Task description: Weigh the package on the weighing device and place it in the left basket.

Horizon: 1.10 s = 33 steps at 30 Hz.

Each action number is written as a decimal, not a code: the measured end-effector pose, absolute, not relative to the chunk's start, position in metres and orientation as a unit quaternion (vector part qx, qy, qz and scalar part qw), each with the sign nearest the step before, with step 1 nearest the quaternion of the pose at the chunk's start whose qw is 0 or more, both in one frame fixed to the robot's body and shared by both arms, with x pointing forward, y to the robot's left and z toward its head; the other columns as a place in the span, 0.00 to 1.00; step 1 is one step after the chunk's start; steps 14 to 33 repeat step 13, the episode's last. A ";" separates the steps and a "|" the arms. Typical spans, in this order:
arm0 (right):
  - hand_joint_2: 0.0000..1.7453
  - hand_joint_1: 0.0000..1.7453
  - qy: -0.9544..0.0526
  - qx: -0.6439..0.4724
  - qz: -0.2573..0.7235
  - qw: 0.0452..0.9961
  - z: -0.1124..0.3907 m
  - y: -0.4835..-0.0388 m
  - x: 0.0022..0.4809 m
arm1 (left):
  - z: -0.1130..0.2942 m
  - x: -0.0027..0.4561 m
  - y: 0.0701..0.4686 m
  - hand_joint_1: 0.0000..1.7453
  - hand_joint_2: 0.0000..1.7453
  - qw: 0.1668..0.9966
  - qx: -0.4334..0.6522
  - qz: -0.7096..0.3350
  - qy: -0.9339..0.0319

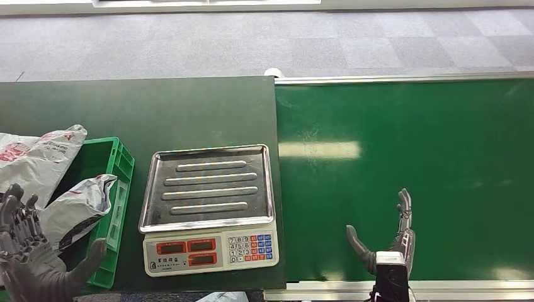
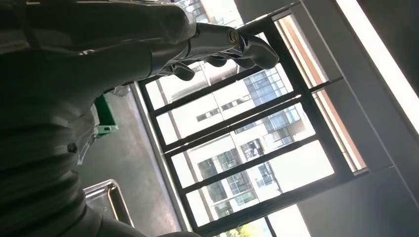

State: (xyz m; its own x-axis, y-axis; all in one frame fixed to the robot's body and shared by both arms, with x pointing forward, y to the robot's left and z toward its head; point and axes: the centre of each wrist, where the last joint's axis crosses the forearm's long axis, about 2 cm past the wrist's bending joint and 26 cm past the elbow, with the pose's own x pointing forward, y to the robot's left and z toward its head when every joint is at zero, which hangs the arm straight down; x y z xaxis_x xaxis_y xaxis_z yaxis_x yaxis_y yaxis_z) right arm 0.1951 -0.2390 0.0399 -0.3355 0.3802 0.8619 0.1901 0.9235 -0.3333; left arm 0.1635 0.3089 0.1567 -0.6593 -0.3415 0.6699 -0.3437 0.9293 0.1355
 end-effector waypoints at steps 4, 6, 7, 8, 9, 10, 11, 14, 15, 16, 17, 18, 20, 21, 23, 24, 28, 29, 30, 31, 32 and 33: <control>1.00 0.00 -0.812 -0.175 0.085 0.550 0.040 -0.238 0.192 | 0.141 0.162 0.296 0.00 1.00 0.401 0.151 0.021 -0.903; 1.00 0.00 -0.814 -0.174 0.080 0.549 0.041 -0.237 0.190 | 0.136 0.162 0.290 0.00 1.00 0.412 0.152 0.035 -0.898; 1.00 0.00 -0.815 -0.173 0.076 0.548 0.042 -0.237 0.190 | 0.134 0.162 0.286 0.00 1.00 0.416 0.151 0.044 -0.896; 1.00 0.00 -0.816 -0.171 0.072 0.547 0.043 -0.237 0.190 | 0.132 0.162 0.283 0.00 1.00 0.419 0.148 0.055 -0.894; 1.00 0.00 -0.817 -0.170 0.067 0.546 0.044 -0.237 0.190 | 0.132 0.162 0.279 0.00 1.00 0.421 0.142 0.065 -0.894; 1.00 0.00 -0.819 -0.170 0.063 0.545 0.045 -0.237 0.191 | 0.131 0.163 0.276 0.00 1.00 0.423 0.135 0.073 -0.893; 1.00 0.00 -0.820 -0.170 0.058 0.543 0.046 -0.237 0.191 | 0.130 0.163 0.273 0.00 1.00 0.425 0.130 0.076 -0.892; 1.00 0.00 -0.822 -0.172 0.053 0.540 0.047 -0.238 0.192 | 0.128 0.165 0.269 0.00 1.00 0.429 0.127 0.077 -0.891; 1.00 0.00 -0.822 -0.172 0.053 0.540 0.047 -0.238 0.192 | 0.128 0.165 0.269 0.00 1.00 0.429 0.127 0.077 -0.891; 1.00 0.00 -0.822 -0.172 0.053 0.540 0.047 -0.238 0.192 | 0.128 0.165 0.269 0.00 1.00 0.429 0.127 0.077 -0.891; 1.00 0.00 -0.822 -0.172 0.053 0.540 0.047 -0.238 0.192 | 0.128 0.165 0.269 0.00 1.00 0.429 0.127 0.077 -0.891; 1.00 0.00 -0.822 -0.172 0.053 0.540 0.047 -0.238 0.192 | 0.128 0.165 0.269 0.00 1.00 0.429 0.127 0.077 -0.891; 1.00 0.00 -0.822 -0.172 0.053 0.540 0.047 -0.238 0.192 | 0.128 0.165 0.269 0.00 1.00 0.429 0.127 0.077 -0.891; 1.00 0.00 -0.822 -0.172 0.053 0.540 0.047 -0.238 0.192 | 0.128 0.165 0.269 0.00 1.00 0.429 0.127 0.077 -0.891; 1.00 0.00 -0.822 -0.172 0.053 0.540 0.047 -0.238 0.192 | 0.128 0.165 0.269 0.00 1.00 0.429 0.127 0.077 -0.891; 1.00 0.00 -0.822 -0.172 0.053 0.540 0.047 -0.238 0.192 | 0.128 0.165 0.269 0.00 1.00 0.429 0.127 0.077 -0.891; 1.00 0.00 -0.822 -0.172 0.053 0.540 0.047 -0.238 0.192 | 0.128 0.165 0.269 0.00 1.00 0.429 0.127 0.077 -0.891; 1.00 0.00 -0.822 -0.172 0.053 0.540 0.047 -0.238 0.192 | 0.128 0.165 0.269 0.00 1.00 0.429 0.127 0.077 -0.891; 1.00 0.00 -0.822 -0.172 0.053 0.540 0.047 -0.238 0.192 | 0.128 0.165 0.269 0.00 1.00 0.429 0.127 0.077 -0.891; 1.00 0.00 -0.822 -0.172 0.053 0.540 0.047 -0.238 0.192 | 0.128 0.165 0.269 0.00 1.00 0.429 0.127 0.077 -0.891; 1.00 0.00 -0.822 -0.172 0.053 0.540 0.047 -0.238 0.192 | 0.128 0.165 0.269 0.00 1.00 0.429 0.127 0.077 -0.891; 1.00 0.00 -0.822 -0.172 0.053 0.540 0.047 -0.238 0.192 | 0.128 0.165 0.269 0.00 1.00 0.429 0.127 0.077 -0.891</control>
